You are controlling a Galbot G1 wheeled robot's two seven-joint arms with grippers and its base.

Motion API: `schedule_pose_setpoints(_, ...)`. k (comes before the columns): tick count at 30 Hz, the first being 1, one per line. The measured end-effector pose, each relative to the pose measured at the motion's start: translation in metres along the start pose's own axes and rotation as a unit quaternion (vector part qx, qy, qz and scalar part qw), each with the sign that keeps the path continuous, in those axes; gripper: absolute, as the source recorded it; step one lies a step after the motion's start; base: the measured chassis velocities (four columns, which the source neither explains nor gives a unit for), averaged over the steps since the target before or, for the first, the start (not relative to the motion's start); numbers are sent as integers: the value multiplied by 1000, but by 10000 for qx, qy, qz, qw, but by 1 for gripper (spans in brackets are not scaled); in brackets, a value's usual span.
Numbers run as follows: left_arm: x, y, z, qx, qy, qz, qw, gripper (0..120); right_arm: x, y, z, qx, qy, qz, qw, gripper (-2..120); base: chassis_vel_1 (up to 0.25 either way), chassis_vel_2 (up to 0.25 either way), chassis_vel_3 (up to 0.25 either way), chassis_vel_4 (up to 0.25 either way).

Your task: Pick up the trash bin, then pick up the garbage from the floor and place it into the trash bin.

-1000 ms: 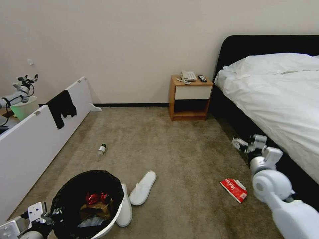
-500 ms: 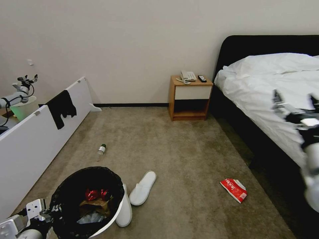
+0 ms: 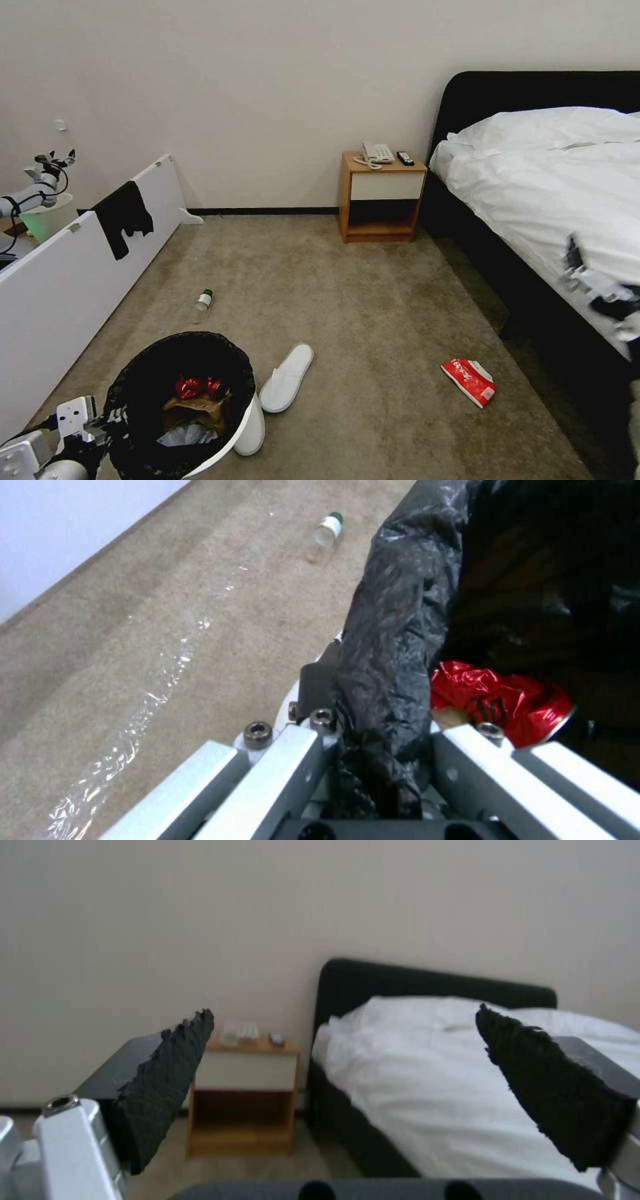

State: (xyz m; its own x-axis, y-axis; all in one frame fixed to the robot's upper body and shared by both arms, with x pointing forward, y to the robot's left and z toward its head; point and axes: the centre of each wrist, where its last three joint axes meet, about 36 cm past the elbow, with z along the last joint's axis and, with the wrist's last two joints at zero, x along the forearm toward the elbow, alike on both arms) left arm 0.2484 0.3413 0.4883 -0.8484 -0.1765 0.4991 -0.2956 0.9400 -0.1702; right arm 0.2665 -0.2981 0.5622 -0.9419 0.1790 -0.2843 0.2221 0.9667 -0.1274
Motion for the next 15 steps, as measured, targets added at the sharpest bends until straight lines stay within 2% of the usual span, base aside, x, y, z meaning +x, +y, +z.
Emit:
schedule_pose_setpoints(1, 0, 0, 0, 0, 0, 0, 10000, 2, 0, 0, 0, 0, 0, 0, 10000, 100, 0, 0, 0, 0)
schedule_pose_setpoints(3, 1, -1, 0, -11, -7, 5, 10000, 2, 1, 6, 24, 87, 238, -74, 9997, 100, 0, 0, 0, 0)
schedule_pose_setpoints(15, 4, -3, 3, 11, -31, -14, 10000, 2, 5, 19, 60, 85, 542, -313, 9980, 100, 0, 0, 0, 0)
